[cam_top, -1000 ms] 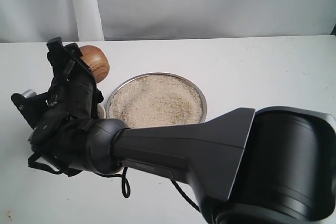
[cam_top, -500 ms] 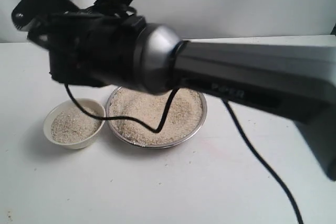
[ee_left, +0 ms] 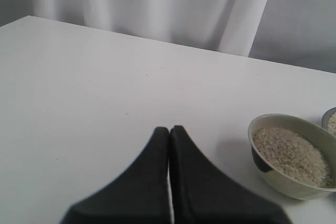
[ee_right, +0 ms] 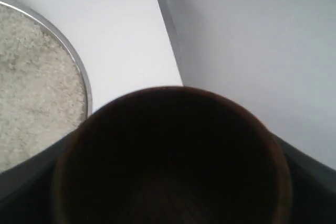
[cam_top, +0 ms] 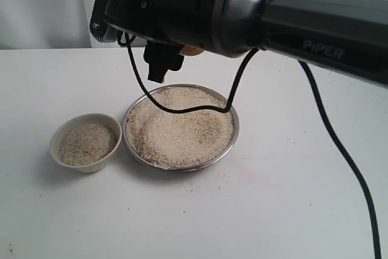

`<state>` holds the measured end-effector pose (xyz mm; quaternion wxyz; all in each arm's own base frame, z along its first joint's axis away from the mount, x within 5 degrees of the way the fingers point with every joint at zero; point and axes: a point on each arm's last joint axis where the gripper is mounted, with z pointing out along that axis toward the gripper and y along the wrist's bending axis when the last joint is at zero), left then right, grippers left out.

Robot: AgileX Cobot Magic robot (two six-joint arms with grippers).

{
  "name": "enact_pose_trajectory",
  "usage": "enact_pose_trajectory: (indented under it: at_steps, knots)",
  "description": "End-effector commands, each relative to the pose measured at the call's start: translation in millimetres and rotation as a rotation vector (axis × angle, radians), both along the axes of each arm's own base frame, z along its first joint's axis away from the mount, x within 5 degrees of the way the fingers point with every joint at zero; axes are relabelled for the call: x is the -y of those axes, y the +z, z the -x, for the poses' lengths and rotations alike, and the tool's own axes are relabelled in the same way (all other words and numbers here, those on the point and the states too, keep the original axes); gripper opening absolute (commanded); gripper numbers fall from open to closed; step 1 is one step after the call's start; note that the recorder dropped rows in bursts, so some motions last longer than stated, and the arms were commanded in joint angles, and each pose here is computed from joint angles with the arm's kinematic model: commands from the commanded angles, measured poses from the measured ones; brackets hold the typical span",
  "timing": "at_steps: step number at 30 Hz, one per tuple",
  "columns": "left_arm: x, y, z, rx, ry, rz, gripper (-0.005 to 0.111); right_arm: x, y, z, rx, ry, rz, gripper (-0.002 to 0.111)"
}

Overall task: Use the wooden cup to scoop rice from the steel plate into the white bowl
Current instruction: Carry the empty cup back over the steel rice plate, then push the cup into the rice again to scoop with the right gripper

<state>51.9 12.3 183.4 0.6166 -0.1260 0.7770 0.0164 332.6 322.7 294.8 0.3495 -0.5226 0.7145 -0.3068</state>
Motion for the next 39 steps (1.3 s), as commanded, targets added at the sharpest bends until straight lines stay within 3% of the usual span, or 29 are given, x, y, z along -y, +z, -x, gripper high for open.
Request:
enact_pose_trajectory:
  at_steps: [1, 8, 14, 39]
  knots:
    - [0, 0, -1, -0.001, -0.002, 0.007, 0.0, 0, -14, -9, 0.056, 0.084, 0.248, 0.0]
    - [0, 0, -1, -0.001, -0.002, 0.007, 0.0, 2, -68, -14, 0.048, 0.188, 0.575, 0.0]
    - [0, 0, -1, -0.001, -0.002, 0.007, 0.0, 2, -105, -16, 0.036, 0.231, 0.712, 0.0]
    - [0, 0, -1, -0.001, -0.002, 0.007, 0.0, 0, -164, -30, -0.024, 0.322, 0.772, 0.0]
